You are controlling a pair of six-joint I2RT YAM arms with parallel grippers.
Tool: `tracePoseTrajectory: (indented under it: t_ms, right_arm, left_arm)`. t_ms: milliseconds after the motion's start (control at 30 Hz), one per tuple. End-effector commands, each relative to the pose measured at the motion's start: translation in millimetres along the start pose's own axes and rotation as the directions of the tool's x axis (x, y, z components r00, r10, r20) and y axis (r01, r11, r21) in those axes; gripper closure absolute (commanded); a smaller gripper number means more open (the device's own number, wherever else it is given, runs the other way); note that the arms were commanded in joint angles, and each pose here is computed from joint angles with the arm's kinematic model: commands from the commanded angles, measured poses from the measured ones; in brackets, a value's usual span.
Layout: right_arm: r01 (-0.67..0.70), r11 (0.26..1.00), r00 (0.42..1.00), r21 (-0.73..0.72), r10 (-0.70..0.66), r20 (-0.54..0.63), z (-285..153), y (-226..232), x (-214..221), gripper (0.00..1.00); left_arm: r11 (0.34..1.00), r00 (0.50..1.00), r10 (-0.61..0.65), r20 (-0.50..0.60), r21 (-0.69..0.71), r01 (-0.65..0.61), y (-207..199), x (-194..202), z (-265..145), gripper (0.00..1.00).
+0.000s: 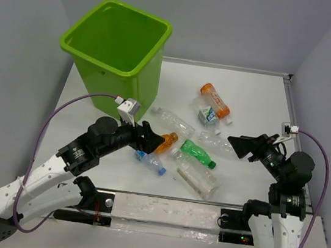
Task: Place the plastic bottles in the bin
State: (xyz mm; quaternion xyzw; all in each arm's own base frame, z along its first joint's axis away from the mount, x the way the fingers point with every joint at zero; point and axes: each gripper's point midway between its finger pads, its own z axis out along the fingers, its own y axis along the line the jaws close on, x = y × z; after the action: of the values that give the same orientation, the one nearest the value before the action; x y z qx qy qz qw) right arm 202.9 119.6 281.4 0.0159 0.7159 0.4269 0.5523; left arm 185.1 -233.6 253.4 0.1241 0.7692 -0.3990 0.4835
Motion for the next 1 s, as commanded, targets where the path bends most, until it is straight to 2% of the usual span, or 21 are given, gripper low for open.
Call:
tracePoseTrajectory:
  t_ms: [0, 100, 233, 267, 333, 433, 567, 767, 967]
  right_arm:
    - [0.014, 0.999, 1.000, -0.036, -0.015, -0.017, 0, 5, 1, 0.06]
    - [-0.004, 1.000, 1.000, -0.027, 0.003, -0.024, 2, 1, 5, 0.06]
    - [-0.031, 0.999, 0.998, -0.013, 0.030, -0.056, 6, -7, 11, 0.07]
    - [-0.029, 0.999, 0.998, -0.027, 0.028, -0.064, 8, -6, 10, 0.07]
    - [-0.043, 0.999, 0.996, -0.008, 0.042, -0.083, 15, -12, 8, 0.06]
    - [-0.073, 0.997, 0.991, 0.024, 0.075, -0.113, 24, -24, 8, 0.06]
    - [-0.098, 0.995, 0.986, 0.007, 0.098, -0.138, 35, -25, 18, 0.07]
    - [-0.069, 0.998, 0.978, 0.011, 0.070, -0.198, 46, -25, 41, 0.06]
    - [-0.027, 0.999, 0.956, 0.029, 0.034, -0.291, 51, -28, 75, 0.04]
  left_arm:
    - [0.984, 0.995, -0.097, -0.028, -0.151, 0.092, 25, 15, -9, 0.01]
    - [0.949, 0.981, -0.192, -0.013, -0.259, 0.182, 42, 23, -15, 0.01]
    - [0.864, 0.945, -0.322, -0.058, -0.426, 0.268, 70, 59, -29, 0.01]
    - [0.813, 0.918, -0.397, -0.026, -0.475, 0.338, 76, 65, -31, 0.01]
    - [0.748, 0.891, -0.453, -0.012, -0.549, 0.373, 90, 84, -39, 0.01]
    - [0.657, 0.836, -0.546, 0.059, -0.589, 0.470, 102, 103, -43, 0.01]
    - [0.572, 0.810, -0.566, 0.156, -0.633, 0.522, 121, 112, -50, 0.01]
    - [0.511, 0.793, -0.577, 0.194, -0.671, 0.536, 135, 125, -32, 0.01]
    - [0.503, 0.794, -0.559, 0.237, -0.665, 0.553, 142, 121, -7, 0.01]
